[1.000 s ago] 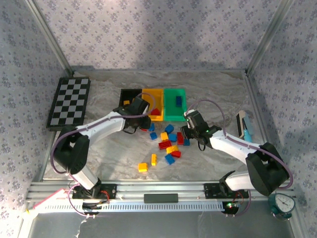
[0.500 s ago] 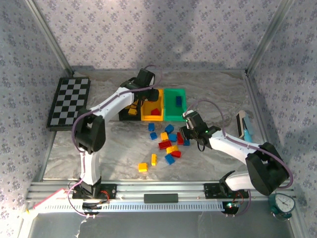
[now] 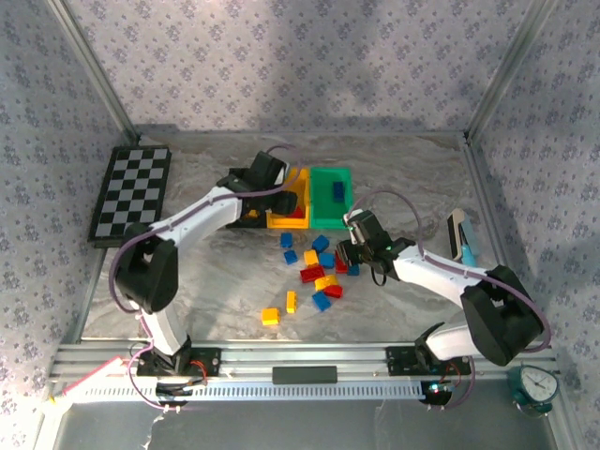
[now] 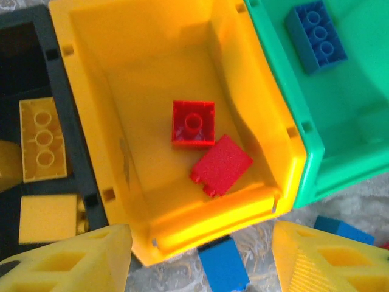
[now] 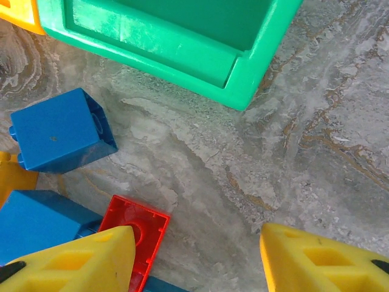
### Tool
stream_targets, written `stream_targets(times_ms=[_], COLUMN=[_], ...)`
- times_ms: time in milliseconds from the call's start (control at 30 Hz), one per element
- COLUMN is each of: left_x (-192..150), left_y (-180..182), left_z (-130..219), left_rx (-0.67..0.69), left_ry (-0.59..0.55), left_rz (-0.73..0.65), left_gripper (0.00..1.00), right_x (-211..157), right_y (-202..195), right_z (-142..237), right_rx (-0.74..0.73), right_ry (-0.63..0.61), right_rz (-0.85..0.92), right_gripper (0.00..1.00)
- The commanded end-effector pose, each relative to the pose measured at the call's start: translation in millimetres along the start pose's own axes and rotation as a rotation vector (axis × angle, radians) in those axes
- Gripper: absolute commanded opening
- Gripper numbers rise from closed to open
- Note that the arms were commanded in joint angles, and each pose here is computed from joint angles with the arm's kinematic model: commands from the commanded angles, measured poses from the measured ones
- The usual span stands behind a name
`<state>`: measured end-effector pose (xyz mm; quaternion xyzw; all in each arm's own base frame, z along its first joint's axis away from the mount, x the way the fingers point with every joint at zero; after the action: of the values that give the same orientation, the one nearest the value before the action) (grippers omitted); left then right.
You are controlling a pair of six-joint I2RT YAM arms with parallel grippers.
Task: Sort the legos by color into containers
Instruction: Pick up the lego from the center of the table.
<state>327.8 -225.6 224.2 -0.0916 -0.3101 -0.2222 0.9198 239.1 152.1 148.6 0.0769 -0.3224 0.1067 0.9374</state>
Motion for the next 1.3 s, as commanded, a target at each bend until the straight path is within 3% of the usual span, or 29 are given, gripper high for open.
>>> stream_targets(times_ms=[0, 233, 500, 733, 1267], left_x=[-7, -52, -90, -104, -119], left_y=[-4, 3, 9, 12, 19], left_z=[15, 18, 18, 14, 8], left_rx=[-0.01, 0.012, 0.018, 0.032, 0.059], left_ry=[-0.087, -0.128, -0.14, -0.167, -0.145], left_rz=[0.004, 0.049, 0.066, 0.083, 0.071], left_gripper=[0.61, 0.61, 0.61, 0.61, 0.61], right_x=[10, 3, -36, -43, -48], right_y=[5, -3, -12, -9, 18], right_z=[1, 9, 24, 26, -7], right_rx=[0.028, -0.005, 0.019, 0.024, -0.102], right_ry=[-0.016, -0.018, 0.042, 0.115, 0.227], right_rz=[-0.023, -0.059, -0.212, -0.304, -0.218], right_gripper=[0.58, 0.58, 0.58, 0.58, 0.58])
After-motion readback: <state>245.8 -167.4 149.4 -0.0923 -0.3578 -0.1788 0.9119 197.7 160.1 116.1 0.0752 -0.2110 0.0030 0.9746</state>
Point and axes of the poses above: each hand's point on the last joint's axis, 136 mm out from that joint toward the fingers, its own z axis back along the fingers, its own y axis along the line the jaws close on, x = y × z, the point moved 10 cm from there along z, back along the fingers, and after that the axes turned 9 degrees about -z, right-handed, at the moved point
